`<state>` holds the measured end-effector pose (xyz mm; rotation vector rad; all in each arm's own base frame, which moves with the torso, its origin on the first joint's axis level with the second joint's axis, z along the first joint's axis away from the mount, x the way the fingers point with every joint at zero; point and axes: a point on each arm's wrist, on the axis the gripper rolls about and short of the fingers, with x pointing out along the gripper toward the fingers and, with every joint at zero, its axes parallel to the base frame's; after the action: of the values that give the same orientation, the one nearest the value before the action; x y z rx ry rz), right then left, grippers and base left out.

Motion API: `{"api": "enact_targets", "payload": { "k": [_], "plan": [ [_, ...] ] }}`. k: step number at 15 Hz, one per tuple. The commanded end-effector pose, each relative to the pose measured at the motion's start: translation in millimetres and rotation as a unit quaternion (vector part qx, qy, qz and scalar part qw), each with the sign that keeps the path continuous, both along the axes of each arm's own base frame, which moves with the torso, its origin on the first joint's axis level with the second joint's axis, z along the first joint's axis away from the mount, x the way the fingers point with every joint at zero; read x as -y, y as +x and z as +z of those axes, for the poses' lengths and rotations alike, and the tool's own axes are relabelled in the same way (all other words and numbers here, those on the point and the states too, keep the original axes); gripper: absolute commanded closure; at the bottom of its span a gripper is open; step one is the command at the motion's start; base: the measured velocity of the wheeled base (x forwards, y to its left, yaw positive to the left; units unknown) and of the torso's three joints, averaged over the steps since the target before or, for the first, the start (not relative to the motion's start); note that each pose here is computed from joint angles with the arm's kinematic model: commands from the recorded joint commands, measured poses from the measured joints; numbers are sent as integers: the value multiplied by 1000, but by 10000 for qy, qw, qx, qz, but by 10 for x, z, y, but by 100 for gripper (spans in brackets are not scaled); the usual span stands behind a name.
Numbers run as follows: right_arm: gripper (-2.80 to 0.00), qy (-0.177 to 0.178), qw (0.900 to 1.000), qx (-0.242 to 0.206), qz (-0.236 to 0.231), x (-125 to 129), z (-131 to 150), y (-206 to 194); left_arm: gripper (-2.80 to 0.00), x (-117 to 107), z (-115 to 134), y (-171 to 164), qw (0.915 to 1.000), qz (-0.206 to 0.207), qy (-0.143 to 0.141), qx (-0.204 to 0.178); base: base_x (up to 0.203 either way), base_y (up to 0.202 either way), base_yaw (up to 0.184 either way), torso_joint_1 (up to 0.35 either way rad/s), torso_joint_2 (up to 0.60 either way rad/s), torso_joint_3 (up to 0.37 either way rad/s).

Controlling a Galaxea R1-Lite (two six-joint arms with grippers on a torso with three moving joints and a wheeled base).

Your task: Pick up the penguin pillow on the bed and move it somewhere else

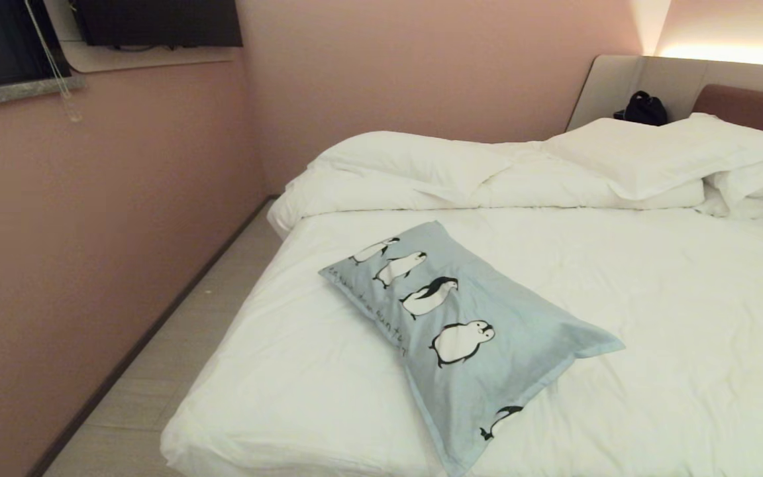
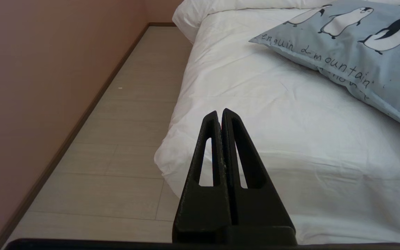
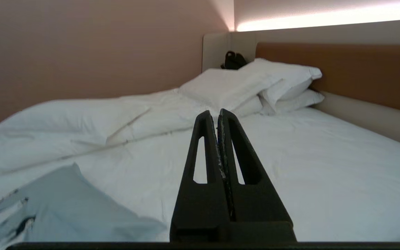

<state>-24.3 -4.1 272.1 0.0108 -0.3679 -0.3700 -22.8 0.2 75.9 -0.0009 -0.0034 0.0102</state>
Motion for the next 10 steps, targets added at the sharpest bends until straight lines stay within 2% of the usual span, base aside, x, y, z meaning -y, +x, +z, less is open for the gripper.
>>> {"api": "enact_targets", "payload": {
  "k": [1, 7, 10],
  "plan": [
    [0, 37, 9986, -526, 73, -7, -224, -98, 0, 0, 1, 0, 10000, 3, -3, 6, 0, 0, 0, 0, 0, 0],
    [0, 4, 9954, -803, 532, 9, -599, -435, 0, 0, 1, 0, 10000, 3, -3, 6, 0, 0, 0, 7, 0, 0],
    [0, -108, 9941, -638, 869, -1, -795, -581, 0, 0, 1, 0, 10000, 3, -3, 6, 0, 0, 0, 0, 0, 0]
  ]
}}
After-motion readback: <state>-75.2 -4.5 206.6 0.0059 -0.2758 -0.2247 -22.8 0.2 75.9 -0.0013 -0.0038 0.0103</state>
